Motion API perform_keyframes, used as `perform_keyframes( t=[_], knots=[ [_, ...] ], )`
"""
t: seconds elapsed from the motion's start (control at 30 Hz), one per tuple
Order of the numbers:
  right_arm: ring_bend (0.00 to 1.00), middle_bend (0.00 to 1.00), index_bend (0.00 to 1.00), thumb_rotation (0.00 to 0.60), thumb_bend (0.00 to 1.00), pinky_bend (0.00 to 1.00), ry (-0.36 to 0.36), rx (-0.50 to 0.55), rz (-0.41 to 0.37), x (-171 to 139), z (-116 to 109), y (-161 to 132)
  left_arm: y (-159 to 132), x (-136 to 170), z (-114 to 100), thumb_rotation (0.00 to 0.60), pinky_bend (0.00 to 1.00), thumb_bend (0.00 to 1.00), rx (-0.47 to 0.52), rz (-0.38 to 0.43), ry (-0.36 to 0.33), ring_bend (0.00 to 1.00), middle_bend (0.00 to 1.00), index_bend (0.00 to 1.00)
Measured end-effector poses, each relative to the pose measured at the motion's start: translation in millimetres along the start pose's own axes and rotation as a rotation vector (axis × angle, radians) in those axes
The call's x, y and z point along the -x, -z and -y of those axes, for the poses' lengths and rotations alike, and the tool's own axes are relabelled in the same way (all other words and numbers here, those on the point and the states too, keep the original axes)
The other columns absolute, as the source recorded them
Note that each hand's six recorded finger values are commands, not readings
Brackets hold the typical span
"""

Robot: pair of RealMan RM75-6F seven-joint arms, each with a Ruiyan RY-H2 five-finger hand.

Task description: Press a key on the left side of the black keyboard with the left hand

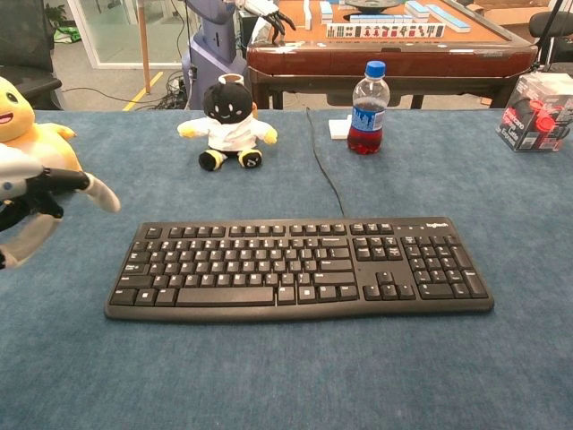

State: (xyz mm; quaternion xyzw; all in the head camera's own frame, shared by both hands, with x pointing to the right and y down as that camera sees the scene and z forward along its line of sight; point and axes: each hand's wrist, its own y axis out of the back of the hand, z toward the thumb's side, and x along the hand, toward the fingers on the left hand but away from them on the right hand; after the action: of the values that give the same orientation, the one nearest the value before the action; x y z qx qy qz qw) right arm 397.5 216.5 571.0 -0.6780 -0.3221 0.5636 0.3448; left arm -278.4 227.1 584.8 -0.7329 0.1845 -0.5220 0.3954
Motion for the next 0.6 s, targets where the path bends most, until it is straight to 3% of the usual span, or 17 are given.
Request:
perform_keyframes(
  t=[0.07, 0.17, 0.33, 0.43, 0.6],
  knots=[
    [0.53, 0.49, 0.51, 0.600, 0.70, 0.85, -0.001, 0.001, -0.001, 0, 0, 0, 7, 14, 1, 0.600, 0.92, 0.45, 0.020, -0.008, -0.047, 0.58, 0.52, 0.25],
    [0.53, 0.49, 0.51, 0.600, 0.69, 0.79, -0.002, 0.000, -0.006, 0, 1, -1, 21, 38, 5, 0.600, 0.86, 0.33, 0.035, -0.035, -0.116, 0.49, 0.43, 0.25],
    [0.46, 0.47, 0.51, 0.600, 0.52, 0.69, -0.034, -0.007, -0.034, -1, 4, -3, 38, 72, 15, 0.600, 0.82, 0.31, 0.015, -0.076, -0.219, 0.46, 0.37, 0.30],
    [0.40, 0.46, 0.51, 0.600, 0.43, 0.64, -0.038, -0.010, -0.041, -2, 4, -4, 44, 89, 22, 0.600, 0.82, 0.31, 0.005, -0.093, -0.248, 0.46, 0.37, 0.32],
    [0.38, 0.45, 0.51, 0.600, 0.40, 0.61, -0.023, -0.007, -0.033, -3, 0, -3, 55, 100, 32, 0.600, 0.81, 0.31, 0.023, -0.124, -0.267, 0.46, 0.37, 0.36]
  ],
)
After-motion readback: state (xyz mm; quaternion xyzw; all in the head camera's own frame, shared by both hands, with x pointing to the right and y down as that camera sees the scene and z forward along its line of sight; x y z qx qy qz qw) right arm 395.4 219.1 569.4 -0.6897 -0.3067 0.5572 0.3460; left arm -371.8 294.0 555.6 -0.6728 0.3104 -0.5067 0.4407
